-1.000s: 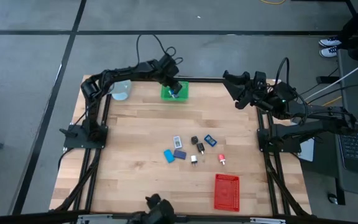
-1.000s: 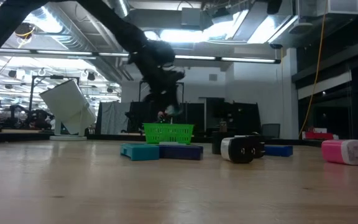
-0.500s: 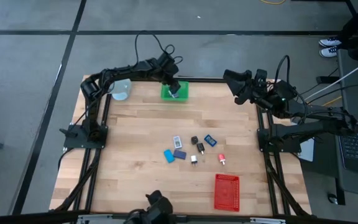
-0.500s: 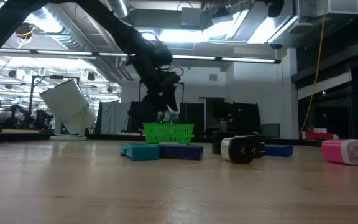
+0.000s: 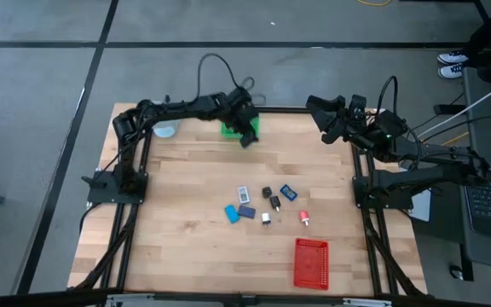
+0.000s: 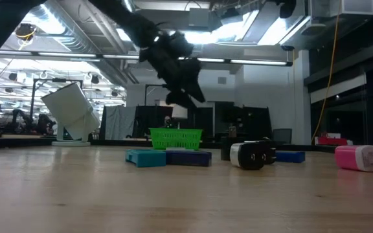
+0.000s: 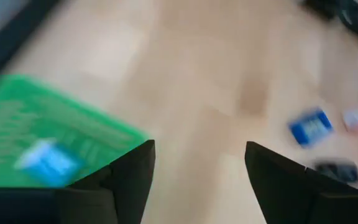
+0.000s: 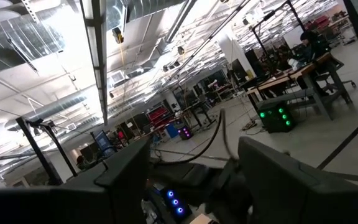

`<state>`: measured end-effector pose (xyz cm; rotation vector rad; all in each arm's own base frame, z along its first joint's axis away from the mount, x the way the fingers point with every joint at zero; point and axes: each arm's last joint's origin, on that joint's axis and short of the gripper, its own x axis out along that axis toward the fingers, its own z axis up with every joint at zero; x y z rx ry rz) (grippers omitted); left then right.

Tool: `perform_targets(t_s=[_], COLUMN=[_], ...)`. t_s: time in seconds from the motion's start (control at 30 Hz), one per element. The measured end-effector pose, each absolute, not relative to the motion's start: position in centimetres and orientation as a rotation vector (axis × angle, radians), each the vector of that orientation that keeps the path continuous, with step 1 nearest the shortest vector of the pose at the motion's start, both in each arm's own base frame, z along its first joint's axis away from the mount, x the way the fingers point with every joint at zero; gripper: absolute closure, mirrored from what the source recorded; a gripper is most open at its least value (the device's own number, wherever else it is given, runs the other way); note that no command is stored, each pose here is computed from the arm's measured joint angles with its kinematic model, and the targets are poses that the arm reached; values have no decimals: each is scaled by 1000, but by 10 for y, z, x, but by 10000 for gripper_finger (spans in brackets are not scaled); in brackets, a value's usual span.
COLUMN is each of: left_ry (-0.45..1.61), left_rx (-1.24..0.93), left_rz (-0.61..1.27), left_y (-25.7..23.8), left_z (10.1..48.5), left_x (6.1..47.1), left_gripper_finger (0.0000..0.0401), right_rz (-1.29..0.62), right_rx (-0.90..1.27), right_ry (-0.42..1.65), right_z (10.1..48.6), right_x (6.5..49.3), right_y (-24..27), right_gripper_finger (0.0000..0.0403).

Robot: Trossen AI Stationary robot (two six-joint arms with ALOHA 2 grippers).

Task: Pick & Place Office items
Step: Put the white charger adapter into the green bin

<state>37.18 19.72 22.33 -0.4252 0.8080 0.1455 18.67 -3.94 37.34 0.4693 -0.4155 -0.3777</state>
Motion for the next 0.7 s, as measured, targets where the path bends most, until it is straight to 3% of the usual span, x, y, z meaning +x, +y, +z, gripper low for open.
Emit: perform_targets(t_s=[0.2, 0.47, 0.7], left_ry=[894, 946, 961], left_rx=[-254, 33, 14], left_rz=[-41, -93, -126], left_y=[125, 54, 32], left_z=[223, 214, 209], left_x=[396, 416, 419], left_gripper_finger=[163, 148, 120], right_rz=[-351, -273, -227], right_rx=[466, 464, 479], right_ry=[-407, -386, -374], right_z=[373, 373, 373], right_x=[187, 188, 189], right_y=[-39, -36, -35], right_gripper_finger=[152, 152, 152])
